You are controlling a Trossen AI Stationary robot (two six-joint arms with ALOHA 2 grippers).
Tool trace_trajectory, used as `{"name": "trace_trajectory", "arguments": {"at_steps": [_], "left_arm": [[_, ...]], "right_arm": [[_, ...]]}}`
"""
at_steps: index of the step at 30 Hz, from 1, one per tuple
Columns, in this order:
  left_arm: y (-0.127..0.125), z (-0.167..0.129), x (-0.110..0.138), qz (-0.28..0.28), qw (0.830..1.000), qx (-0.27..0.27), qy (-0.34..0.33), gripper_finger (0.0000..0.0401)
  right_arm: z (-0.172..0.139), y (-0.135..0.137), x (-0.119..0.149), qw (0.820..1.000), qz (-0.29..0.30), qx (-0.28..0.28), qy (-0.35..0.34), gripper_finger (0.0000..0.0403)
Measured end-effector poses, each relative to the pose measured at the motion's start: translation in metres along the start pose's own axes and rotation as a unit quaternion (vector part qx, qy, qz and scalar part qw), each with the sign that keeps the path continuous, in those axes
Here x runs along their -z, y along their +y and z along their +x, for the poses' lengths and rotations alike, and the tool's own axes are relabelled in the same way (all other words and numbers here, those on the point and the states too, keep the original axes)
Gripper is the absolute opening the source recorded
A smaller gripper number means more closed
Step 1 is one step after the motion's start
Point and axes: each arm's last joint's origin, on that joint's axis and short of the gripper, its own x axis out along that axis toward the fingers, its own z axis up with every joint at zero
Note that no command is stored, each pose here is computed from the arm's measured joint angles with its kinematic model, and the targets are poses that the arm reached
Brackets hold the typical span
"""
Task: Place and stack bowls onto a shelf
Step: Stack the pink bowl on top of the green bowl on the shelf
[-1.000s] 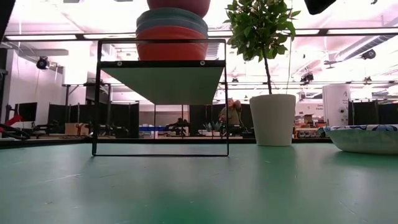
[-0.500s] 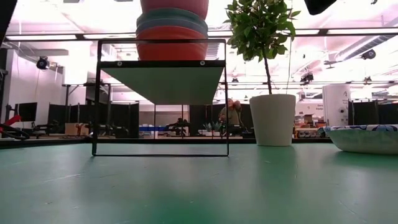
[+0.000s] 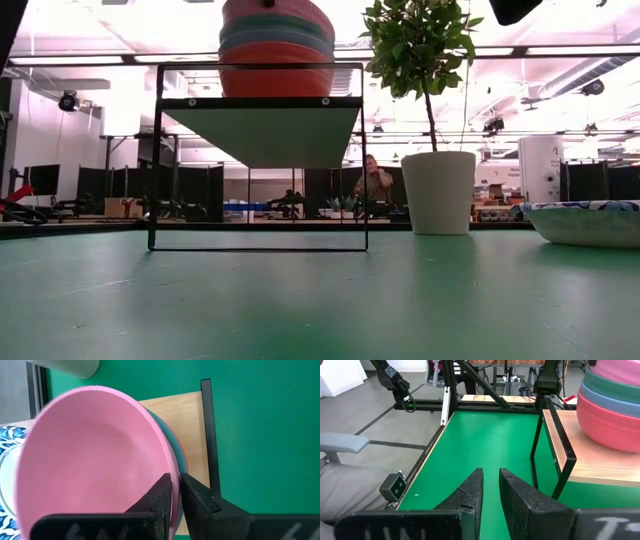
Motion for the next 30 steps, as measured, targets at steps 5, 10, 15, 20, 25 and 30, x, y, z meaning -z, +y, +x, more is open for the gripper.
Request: {"name": "trace_trajectory", "arguments": {"at_steps": [5, 10, 15, 20, 25, 30], "left_arm": [[0.001, 0.000, 0.000, 0.002, 1.000, -0.012, -0.003, 0.0052], [0.001, -0.002, 0.000, 0.001, 1.000, -0.018, -0.005, 0.0088], [0.004, -0.016, 0.007, 0.003, 1.000, -0.017, -0.018, 0.0106], [0.005, -0.043, 0.018, 0.009, 0.997, -0.014, -0.070, 0.0106], [0.003, -0.063, 0.032, 0.026, 0.982, -0.012, -0.186, 0.0083], [0.002, -0.049, 0.061, 0.009, 0.965, -0.018, -0.260, 0.0048]], "right_arm": [[0.000, 0.000, 0.000, 1.000, 0.000, 0.000, 0.000, 0.0052], [0.000, 0.000, 0.000, 1.000, 0.000, 0.000, 0.000, 0.0052], [0.000, 0.000, 0.000, 1.000, 0.000, 0.000, 0.000, 0.0052], [0.000, 0.000, 0.000, 1.000, 0.002, 0.000, 0.000, 0.0052], [0.000, 0.000, 0.000, 1.000, 0.002, 0.000, -0.001, 0.0052], [0.000, 0.000, 0.000, 1.000, 0.000, 0.004, -0.002, 0.0052]]}}
